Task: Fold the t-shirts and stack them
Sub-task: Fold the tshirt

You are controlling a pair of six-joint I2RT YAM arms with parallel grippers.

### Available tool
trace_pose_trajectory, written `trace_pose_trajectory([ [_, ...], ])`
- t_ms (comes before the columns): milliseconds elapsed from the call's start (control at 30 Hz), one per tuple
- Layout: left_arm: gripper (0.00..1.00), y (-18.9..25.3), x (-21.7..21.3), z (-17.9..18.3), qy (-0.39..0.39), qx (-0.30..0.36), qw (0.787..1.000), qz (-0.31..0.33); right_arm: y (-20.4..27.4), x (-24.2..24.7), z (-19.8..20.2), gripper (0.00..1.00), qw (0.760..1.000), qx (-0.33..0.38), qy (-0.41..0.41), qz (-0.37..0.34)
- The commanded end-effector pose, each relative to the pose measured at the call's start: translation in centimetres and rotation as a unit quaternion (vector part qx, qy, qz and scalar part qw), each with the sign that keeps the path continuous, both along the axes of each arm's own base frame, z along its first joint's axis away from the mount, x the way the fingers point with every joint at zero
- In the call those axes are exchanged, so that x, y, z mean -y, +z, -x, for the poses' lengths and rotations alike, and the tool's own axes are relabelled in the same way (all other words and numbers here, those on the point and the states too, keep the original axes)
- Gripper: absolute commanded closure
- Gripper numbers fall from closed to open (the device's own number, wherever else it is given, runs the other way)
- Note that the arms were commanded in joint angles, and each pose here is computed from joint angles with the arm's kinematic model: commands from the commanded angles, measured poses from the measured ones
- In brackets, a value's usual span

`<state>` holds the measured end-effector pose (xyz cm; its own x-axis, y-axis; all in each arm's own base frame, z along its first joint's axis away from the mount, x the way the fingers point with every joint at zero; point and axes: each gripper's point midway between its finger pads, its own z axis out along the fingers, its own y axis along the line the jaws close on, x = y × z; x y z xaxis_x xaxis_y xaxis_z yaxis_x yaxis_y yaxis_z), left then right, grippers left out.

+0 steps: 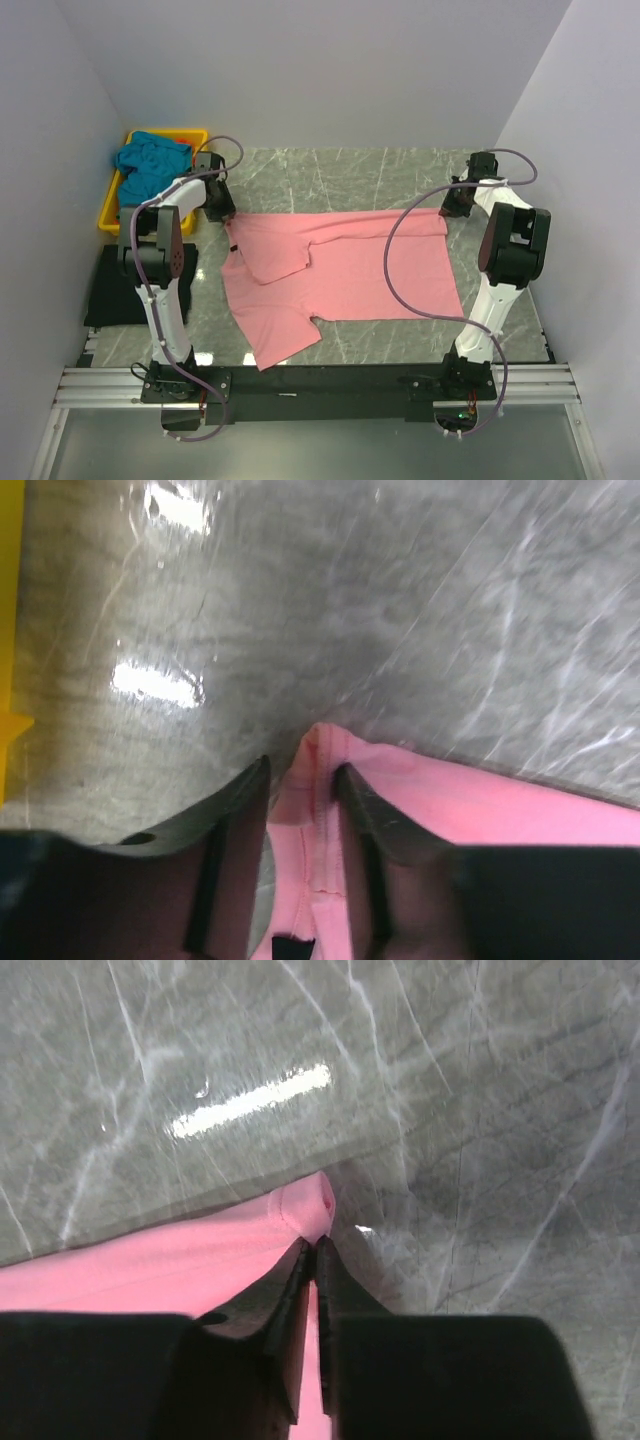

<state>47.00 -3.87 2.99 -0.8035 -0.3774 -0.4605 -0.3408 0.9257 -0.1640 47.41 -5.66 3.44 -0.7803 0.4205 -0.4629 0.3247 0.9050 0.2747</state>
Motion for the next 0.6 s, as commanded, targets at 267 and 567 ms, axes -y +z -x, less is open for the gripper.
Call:
trace_pose_trajectory([
  [267,0.34,6.1,0.1,-1.3,0.017,0.063,0.998,0.024,5.4,1.2,0.3,0.57,0.995,0.066,-0.074,0.002],
  [567,0.2,13.0,0.7,1.5,0.038,0.118,0.991,0.058,3.8,0.9,4.2,0.57,0.989,0.038,-0.144,-0.021],
])
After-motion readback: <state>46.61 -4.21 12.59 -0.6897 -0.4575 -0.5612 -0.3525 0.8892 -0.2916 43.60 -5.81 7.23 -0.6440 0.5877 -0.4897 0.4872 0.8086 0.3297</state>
